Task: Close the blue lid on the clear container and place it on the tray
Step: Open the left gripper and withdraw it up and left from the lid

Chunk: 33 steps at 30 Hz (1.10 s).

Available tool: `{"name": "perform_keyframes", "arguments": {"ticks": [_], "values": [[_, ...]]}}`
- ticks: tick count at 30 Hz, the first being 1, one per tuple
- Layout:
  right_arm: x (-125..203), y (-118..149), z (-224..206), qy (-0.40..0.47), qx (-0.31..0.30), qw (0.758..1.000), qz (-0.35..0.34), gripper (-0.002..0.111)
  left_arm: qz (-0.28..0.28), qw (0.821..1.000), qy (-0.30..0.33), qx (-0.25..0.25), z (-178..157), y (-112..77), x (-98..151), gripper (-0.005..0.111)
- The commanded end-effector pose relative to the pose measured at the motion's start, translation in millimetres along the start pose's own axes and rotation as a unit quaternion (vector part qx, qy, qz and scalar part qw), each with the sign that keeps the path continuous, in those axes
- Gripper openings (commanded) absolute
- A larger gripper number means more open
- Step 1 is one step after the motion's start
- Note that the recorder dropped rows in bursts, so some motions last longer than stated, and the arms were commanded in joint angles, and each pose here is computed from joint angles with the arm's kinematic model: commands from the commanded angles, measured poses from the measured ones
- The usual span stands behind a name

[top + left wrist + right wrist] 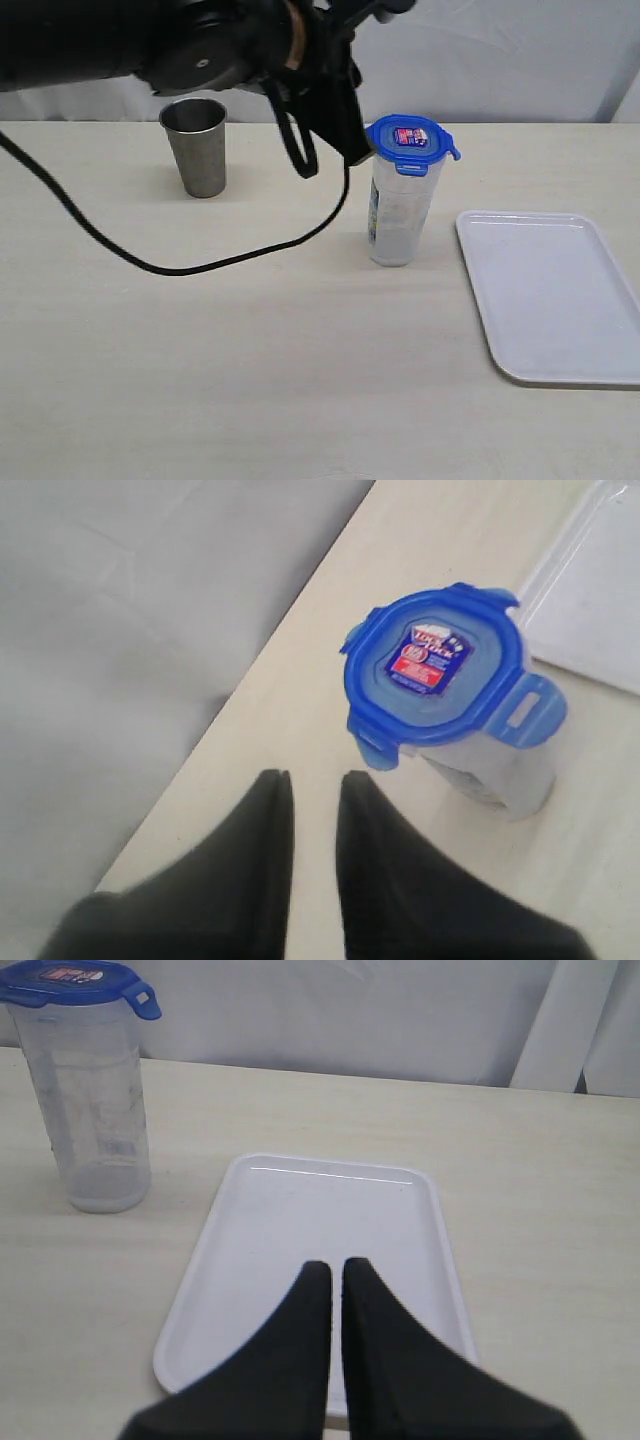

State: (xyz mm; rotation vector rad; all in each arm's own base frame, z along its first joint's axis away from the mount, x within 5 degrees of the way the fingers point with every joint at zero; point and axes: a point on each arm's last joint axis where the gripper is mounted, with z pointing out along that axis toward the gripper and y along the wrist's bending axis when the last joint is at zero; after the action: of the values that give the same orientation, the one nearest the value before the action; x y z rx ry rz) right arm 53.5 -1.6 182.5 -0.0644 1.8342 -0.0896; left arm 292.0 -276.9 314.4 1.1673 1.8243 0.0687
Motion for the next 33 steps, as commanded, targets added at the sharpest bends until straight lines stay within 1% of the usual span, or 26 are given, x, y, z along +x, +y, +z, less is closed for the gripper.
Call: {"name": "perform_keyframes", "arguments": {"ticks": [1,2,4,8,11,14,15,17,18,19,20,21,22,23,25,27,28,29,31,33], "values": [[0,0,0,-0.002,0.004,1.000,-0.001,0.004,-0.044,0.998,-0.052,0.000,0,17.5,25,0.003],[0,0,0,-0.002,0.004,1.000,-0.001,0.004,-0.058,0.996,-0.067,-0.001,3,21.8,31,0.000],[0,0,0,-0.002,0.004,1.000,-0.001,0.004,-0.082,0.992,-0.094,-0.008,6,31.9,41,0.000],[-3,-2,0,-0.020,0.014,0.999,-0.030,0.004,-0.098,0.988,-0.115,-0.020,14,44.4,62,0.000],[-8,-3,0,-0.046,0.017,0.998,-0.033,0.004,-0.101,0.984,-0.146,-0.031,14,53.6,69,0.000],[-17,-3,-2,-0.097,0.018,0.995,-0.025,0.004,-0.105,0.966,-0.235,-0.031,10,63.2,68,0.000],[-21,-2,-3,-0.122,0.016,0.992,-0.006,0.004,-0.128,0.951,-0.280,-0.010,9,66.4,68,0.000],[-29,-3,-5,-0.169,0.011,0.985,0.042,0.004,-0.142,0.930,-0.334,0.051,10,68.7,71,0.000],[-33,-4,-7,-0.191,0.007,0.979,0.077,0.004,-0.145,0.910,-0.373,0.104,9,72.3,75,0.000],[-35,-5,-8,-0.205,0.002,0.971,0.121,0.004,-0.155,0.897,-0.391,0.135,12,76.2,79,0.000],[-37,-6,-8,-0.216,-0.003,0.962,0.166,0.004,-0.178,0.884,-0.402,0.161,14,82.0,84,0.000],[-38,-7,-9,-0.224,-0.005,0.956,0.189,0.004,-0.198,0.875,-0.406,0.176,21,91.7,93,0.000],[-39,-7,-9,-0.228,-0.004,0.954,0.193,0.004,-0.215,0.874,-0.397,0.180,26,98.5,99,0.000],[-40,-7,-10,-0.234,-0.003,0.954,0.188,0.004,-0.222,0.879,-0.380,0.180,34,105.1,107,0.000],[-42,-8,-11,-0.246,0.000,0.952,0.182,0.004,-0.204,0.903,-0.337,0.172,49,110.6,119,0.000],[-46,-10,-14,-0.276,0.004,0.942,0.190,0.004,-0.177,0.927,-0.288,0.163,65,110.9,126,0.000],[-48,-11,-15,-0.287,0.006,0.939,0.189,0.004,-0.171,0.932,-0.273,0.166,71,107.8,126,0.000],[-48,-11,-13,-0.281,0.007,0.941,0.190,0.004,-0.165,0.936,-0.261,0.171,76,105.3,125,0.000],[-53,-11,-9,-0.253,0.005,0.947,0.197,0.004,-0.154,0.936,-0.255,0.186,83,100.1,118,0.000],[-63,-11,-2,-0.216,0.002,0.955,0.206,0.004,-0.168,0.936,-0.243,0.190,89,96.8,109,0.000]]}}
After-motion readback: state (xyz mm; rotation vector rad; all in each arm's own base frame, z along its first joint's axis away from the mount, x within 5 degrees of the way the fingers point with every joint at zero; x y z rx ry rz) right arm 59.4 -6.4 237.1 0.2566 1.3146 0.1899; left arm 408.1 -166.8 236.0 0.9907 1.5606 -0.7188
